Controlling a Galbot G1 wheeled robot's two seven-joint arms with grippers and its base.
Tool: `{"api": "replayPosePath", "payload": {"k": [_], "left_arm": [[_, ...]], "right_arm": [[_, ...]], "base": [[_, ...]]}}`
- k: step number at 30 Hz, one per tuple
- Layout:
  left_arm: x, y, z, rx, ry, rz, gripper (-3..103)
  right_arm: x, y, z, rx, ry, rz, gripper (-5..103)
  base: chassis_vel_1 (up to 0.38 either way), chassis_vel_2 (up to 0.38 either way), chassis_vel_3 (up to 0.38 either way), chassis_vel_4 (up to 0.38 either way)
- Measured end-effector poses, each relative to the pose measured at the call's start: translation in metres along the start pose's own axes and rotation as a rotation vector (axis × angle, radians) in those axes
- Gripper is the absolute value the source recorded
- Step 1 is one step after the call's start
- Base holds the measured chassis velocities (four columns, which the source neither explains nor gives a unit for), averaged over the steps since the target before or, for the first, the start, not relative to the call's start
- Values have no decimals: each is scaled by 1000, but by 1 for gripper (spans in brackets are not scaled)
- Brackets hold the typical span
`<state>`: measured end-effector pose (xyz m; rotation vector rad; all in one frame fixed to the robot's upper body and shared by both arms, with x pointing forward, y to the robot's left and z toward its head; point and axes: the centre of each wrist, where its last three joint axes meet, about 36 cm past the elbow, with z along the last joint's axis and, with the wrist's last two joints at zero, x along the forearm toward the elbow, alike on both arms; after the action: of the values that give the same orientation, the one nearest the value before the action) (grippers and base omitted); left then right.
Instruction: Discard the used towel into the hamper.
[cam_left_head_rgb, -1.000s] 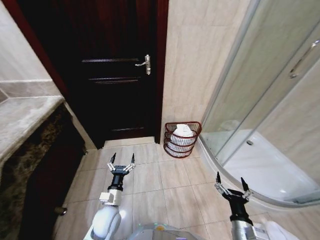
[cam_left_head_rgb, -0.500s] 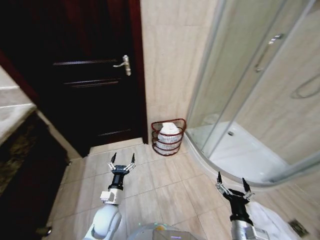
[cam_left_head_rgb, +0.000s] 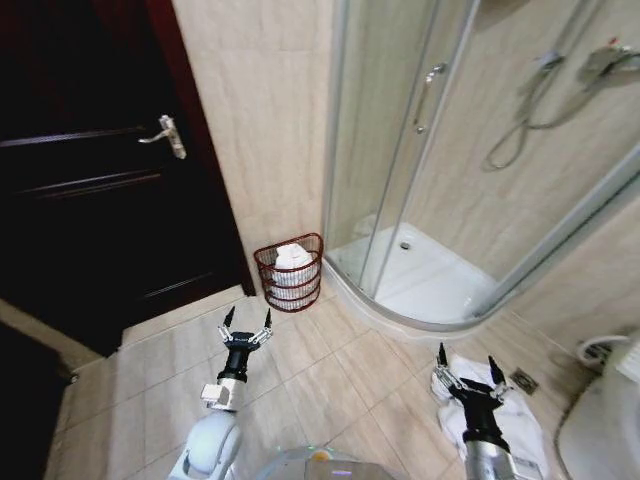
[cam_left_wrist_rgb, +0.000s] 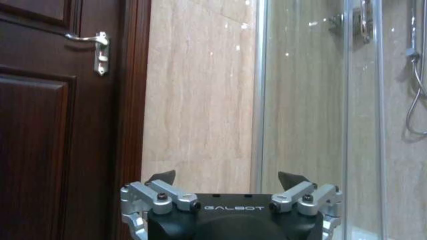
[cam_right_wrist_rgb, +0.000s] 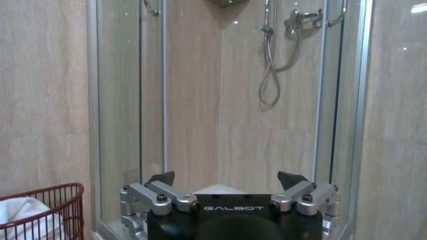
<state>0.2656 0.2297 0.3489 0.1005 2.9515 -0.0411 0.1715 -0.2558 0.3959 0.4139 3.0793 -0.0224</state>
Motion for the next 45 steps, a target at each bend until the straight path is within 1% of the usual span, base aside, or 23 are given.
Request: {"api": "replayPosePath", "payload": {"k": [6,8,21,45], "left_arm": [[-3,1,-2,4,-13,3,100],[-4,1,-2,9,-18,20,100],[-5,-1,-1,17,-18,31,100],[-6,0,1,-3,-15,38,100]], "right_arm": [[0,0,0,0,-6,11,100],[0,-1,2,1,-6,18,100],[-2,-1,6,0,-11,37,100],[-5,-6,3,-3,-25,48,100]], "base": [[0,0,0,0],[0,0,0,0],[0,0,0,0],[0,0,0,0]]}}
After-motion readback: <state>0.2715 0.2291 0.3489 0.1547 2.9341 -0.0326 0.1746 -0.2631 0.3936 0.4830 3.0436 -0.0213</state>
